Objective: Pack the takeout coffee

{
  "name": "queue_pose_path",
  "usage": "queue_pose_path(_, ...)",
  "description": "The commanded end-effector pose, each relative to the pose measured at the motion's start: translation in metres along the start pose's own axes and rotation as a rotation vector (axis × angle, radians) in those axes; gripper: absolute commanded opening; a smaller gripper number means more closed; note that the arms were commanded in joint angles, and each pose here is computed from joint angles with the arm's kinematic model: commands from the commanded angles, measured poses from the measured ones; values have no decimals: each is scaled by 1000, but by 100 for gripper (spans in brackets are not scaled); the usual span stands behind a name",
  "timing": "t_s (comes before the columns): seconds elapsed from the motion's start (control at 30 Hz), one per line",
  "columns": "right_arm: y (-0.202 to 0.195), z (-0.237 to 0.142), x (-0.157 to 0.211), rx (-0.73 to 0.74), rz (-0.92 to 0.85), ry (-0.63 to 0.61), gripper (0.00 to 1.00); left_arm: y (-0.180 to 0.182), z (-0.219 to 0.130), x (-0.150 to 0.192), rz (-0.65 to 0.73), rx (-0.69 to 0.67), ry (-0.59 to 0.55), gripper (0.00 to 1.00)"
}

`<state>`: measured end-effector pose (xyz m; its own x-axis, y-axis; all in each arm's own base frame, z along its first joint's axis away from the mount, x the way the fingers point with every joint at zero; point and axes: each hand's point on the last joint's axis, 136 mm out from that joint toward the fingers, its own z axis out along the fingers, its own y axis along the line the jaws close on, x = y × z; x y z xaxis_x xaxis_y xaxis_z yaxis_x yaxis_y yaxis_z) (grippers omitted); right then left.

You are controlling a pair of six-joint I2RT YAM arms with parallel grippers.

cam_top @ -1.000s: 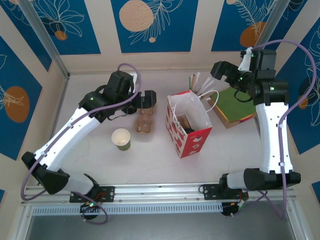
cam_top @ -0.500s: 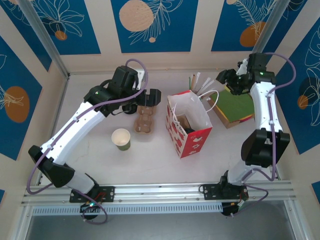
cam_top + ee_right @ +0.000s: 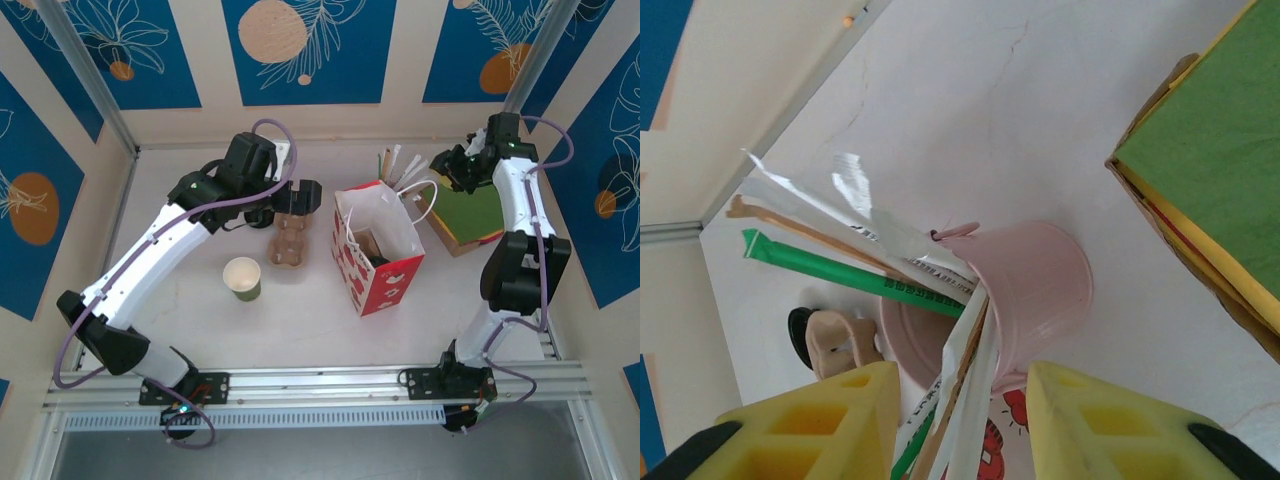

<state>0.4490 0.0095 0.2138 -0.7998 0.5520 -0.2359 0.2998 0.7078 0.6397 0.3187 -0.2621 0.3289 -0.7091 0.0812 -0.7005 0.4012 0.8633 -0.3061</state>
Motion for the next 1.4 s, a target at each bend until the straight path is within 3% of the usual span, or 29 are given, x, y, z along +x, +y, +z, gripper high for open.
queue_pose_path(0.0, 7, 8, 4, -22, -9, 31, 38, 4, 2, 1, 18, -13, 9, 100)
queue_pose_path(0.1, 8, 14, 6, -15, -16, 42, 36, 5, 3, 1, 21, -16, 11, 100)
queue_pose_path(0.17, 9, 18, 7, -15, -18, 50, 25, 6, 3, 2, 21, -20, 15, 100)
queue_pose_path(0.4, 12, 13, 6, 13, -38, 30, 0, 7, 1, 4, 15, -27, 17, 100)
queue_pose_path(0.83, 38, -41, 14, 67, -150, -93, 0, 9, 0, 3, 9, -32, 4, 100)
queue_pose_path(1.13, 57, -101, 22, 90, -210, -233, 0, 10, -5, 1, 2, -36, -16, 100)
queue_pose_path(1.37, 75, -162, 34, 65, -270, -410, 0, 11, -13, 2, -5, -35, -39, 100)
